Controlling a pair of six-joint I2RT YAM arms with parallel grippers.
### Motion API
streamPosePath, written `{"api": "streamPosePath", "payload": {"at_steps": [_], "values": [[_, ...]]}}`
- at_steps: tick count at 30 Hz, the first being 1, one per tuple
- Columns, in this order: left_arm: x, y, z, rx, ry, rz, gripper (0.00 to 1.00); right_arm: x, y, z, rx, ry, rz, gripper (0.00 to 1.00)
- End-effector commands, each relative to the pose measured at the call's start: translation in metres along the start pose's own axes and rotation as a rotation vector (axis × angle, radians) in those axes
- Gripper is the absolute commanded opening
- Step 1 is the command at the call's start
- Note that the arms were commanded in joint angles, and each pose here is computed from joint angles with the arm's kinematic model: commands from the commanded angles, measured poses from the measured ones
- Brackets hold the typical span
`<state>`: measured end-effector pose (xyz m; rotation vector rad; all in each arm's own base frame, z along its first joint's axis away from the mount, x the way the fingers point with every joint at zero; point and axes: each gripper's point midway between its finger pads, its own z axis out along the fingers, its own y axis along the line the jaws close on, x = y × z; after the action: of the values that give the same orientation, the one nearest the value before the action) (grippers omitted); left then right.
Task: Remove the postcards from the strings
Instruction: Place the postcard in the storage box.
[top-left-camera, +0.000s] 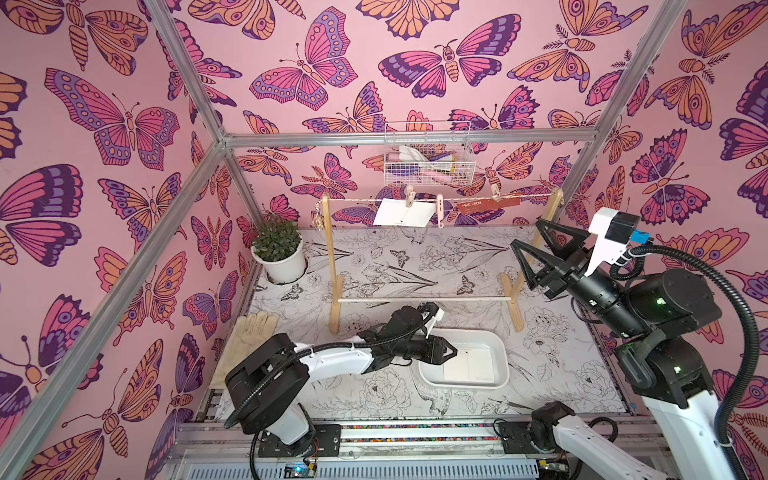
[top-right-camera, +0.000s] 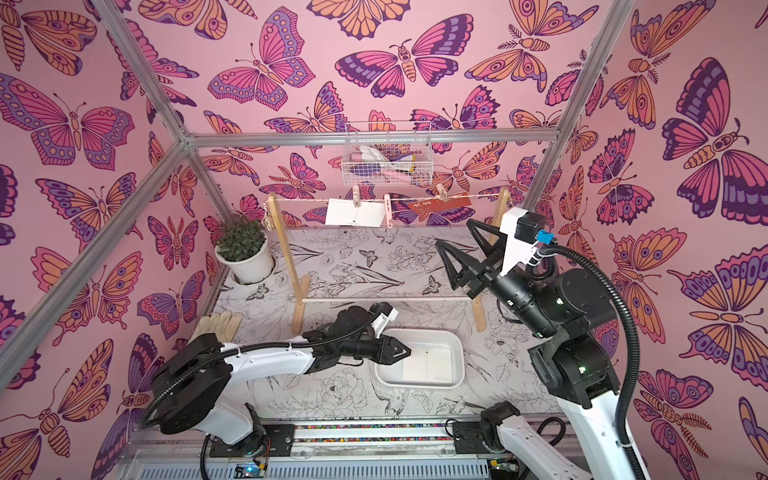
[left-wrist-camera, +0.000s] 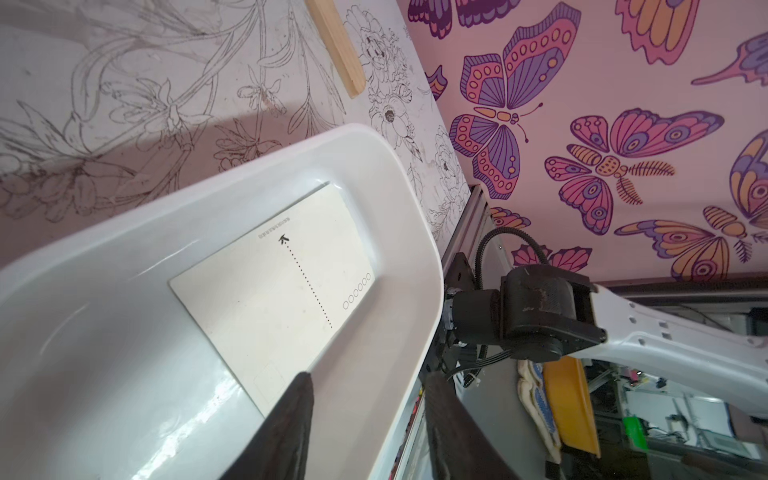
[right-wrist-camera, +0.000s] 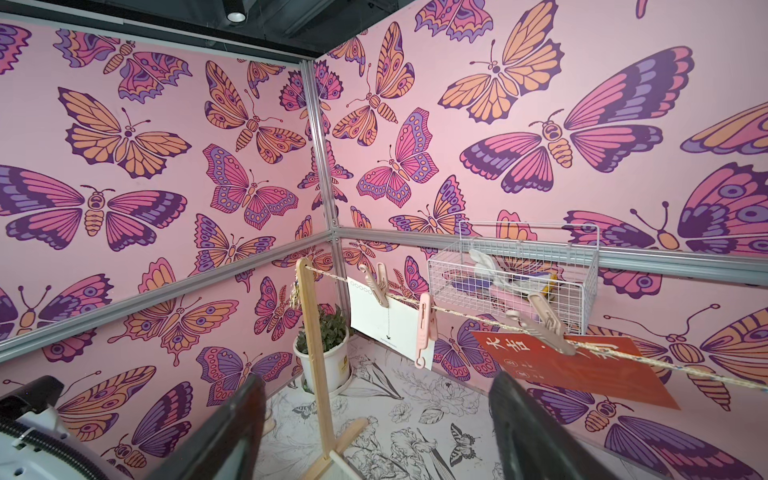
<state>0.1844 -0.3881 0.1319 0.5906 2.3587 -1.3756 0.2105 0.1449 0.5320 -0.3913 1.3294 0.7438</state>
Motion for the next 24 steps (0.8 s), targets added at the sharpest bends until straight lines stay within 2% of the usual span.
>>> {"api": "streamPosePath", "payload": {"at_steps": [1, 6, 9, 10, 14, 17, 19, 22, 24], "values": [[-0.006, -0.009, -0.017, -0.024, -0.034, 0.071, 0.57, -0.004, 0.003, -0.002, -0.002, 0.015, 0.028, 0.85], [-0.022, -0.025, -0.047, -0.075, -0.090, 0.219, 0.73, 0.012, 0.002, 0.000, -0.001, 0.083, 0.075, 0.87], [-0.027, -0.032, -0.058, -0.096, -0.102, 0.288, 0.89, 0.022, 0.000, 0.001, 0.000, 0.108, 0.105, 0.88], [-0.033, -0.044, -0.070, -0.082, -0.129, 0.323, 0.98, 0.023, 0.000, 0.002, 0.000, 0.113, 0.112, 0.88], [-0.041, -0.057, -0.089, -0.106, -0.146, 0.421, 1.00, 0.041, -0.002, 0.009, -0.016, 0.151, 0.180, 0.90], [-0.051, -0.063, -0.114, -0.162, -0.197, 0.516, 1.00, 0.070, 0.002, 0.032, -0.127, 0.165, 0.298, 0.88], [-0.061, -0.066, -0.131, -0.190, -0.230, 0.559, 1.00, 0.077, 0.007, 0.049, -0.242, 0.090, 0.351, 0.89], [-0.074, -0.065, -0.151, -0.184, -0.269, 0.564, 1.00, 0.088, 0.000, 0.068, -0.302, 0.009, 0.367, 0.88], [-0.084, -0.061, -0.162, -0.172, -0.297, 0.540, 1.00, 0.097, -0.003, 0.081, -0.331, 0.001, 0.367, 0.87]]}}
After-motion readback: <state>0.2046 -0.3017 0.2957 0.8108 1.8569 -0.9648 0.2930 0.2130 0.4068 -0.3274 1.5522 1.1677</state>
